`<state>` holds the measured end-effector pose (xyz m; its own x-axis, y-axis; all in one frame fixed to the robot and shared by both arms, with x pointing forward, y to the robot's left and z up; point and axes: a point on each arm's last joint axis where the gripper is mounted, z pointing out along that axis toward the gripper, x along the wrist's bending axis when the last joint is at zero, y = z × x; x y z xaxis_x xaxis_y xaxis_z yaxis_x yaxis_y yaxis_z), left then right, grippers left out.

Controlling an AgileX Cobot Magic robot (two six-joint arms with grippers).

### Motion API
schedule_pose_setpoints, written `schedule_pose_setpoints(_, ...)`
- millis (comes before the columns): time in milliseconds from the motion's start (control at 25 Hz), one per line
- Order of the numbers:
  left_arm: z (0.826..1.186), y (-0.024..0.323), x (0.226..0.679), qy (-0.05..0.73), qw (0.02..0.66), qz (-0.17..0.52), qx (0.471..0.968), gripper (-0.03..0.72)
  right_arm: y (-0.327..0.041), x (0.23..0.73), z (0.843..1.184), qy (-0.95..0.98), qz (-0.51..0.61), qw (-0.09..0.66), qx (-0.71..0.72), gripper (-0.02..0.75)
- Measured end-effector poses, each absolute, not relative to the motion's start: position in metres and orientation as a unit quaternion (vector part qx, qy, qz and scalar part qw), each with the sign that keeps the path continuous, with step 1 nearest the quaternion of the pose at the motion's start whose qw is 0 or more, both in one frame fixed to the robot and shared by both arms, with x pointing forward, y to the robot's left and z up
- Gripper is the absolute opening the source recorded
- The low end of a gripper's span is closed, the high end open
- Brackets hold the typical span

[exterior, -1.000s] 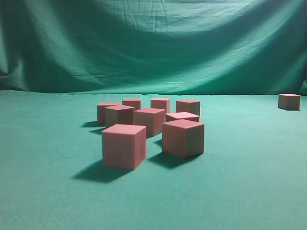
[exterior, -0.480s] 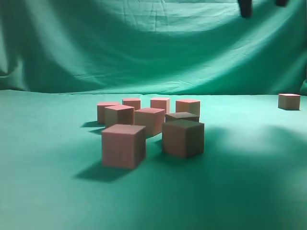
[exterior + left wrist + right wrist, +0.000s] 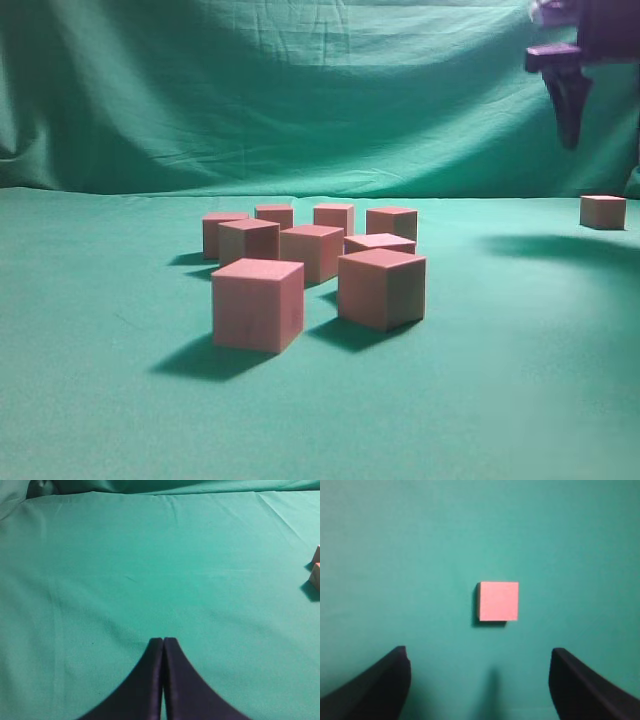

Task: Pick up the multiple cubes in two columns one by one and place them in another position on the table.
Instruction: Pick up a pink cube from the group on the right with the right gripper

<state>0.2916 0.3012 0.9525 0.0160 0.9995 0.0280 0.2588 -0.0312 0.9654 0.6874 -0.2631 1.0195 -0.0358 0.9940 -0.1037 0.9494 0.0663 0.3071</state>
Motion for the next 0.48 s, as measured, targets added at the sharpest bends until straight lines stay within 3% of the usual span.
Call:
schedule_pose_setpoints(240,0.953,0.301,0.292,0.55,0.426,0.435,0.571,0.0,-0.284,0.707,0.976,0.702,0.076,0.144,0.693,0.571)
schedule_pose_setpoints(480,0.953,0.301,0.292,0.55,0.426,0.435,0.571,0.0,-0.282,0.719,0.958,0.703,0.108,0.148,0.687,0.571)
